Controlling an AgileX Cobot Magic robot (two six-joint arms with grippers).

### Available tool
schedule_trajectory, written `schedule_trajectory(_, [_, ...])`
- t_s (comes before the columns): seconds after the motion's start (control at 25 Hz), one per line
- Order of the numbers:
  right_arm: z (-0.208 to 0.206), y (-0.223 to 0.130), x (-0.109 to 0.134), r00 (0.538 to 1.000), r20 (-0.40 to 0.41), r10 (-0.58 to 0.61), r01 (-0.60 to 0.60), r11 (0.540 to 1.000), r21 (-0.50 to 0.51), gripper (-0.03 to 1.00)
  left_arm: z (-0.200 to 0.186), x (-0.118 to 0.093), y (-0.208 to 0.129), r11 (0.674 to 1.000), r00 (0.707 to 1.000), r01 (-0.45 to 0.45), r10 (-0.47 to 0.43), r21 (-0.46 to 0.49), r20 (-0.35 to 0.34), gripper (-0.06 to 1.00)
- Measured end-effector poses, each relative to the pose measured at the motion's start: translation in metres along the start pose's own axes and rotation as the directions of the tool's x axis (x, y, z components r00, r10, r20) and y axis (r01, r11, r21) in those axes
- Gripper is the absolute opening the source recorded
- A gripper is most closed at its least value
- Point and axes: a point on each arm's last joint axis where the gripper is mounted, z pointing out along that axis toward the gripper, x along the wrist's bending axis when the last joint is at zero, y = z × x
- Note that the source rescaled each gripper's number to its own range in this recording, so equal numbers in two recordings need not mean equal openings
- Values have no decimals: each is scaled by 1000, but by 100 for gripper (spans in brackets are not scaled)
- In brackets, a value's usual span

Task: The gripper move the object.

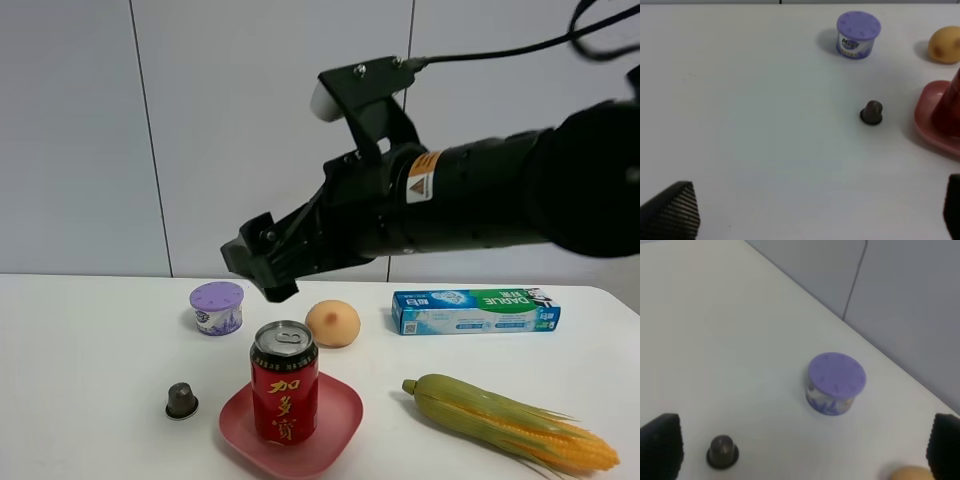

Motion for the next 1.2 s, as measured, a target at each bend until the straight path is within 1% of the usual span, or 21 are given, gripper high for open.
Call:
schedule_trajectory(0.16, [-28, 17, -4, 999, 7, 35, -36, 998, 43, 100, 0, 0, 0, 1000, 1000, 0, 0, 0, 0, 100])
schedule_trajectory(0.4, [-65, 35, -10, 993, 25, 117, -120, 978, 174, 100, 0, 0, 0, 1000, 1000, 0, 0, 0, 1, 100])
schedule_trajectory(0.48, [-75, 38, -11, 991, 29, 133, -136, 965, 225, 100, 0, 0, 0, 1000, 1000, 0, 0, 0, 1, 100])
schedule_trajectory(0.68, [-96, 44, -9, 968, 24, 248, -243, 918, 312, 100, 0, 0, 0, 1000, 1000, 0, 0, 0, 1, 100])
schedule_trajectory(0.76, [-103, 47, -8, 959, 18, 281, -272, 906, 324, 100, 0, 0, 0, 1000, 1000, 0, 0, 0, 1, 100])
schedule_trajectory(1.0, [-120, 55, -7, 949, 7, 316, -304, 907, 292, 100, 0, 0, 0, 1000, 1000, 0, 0, 0, 1, 100])
schedule_trajectory(1.08, [-126, 55, -6, 946, 3, 324, -310, 902, 300, 100, 0, 0, 0, 1000, 1000, 0, 0, 0, 1, 100])
schedule_trajectory(1.2, [-135, 53, -6, 950, 3, 311, -293, 892, 344, 100, 0, 0, 0, 1000, 1000, 0, 0, 0, 1, 100])
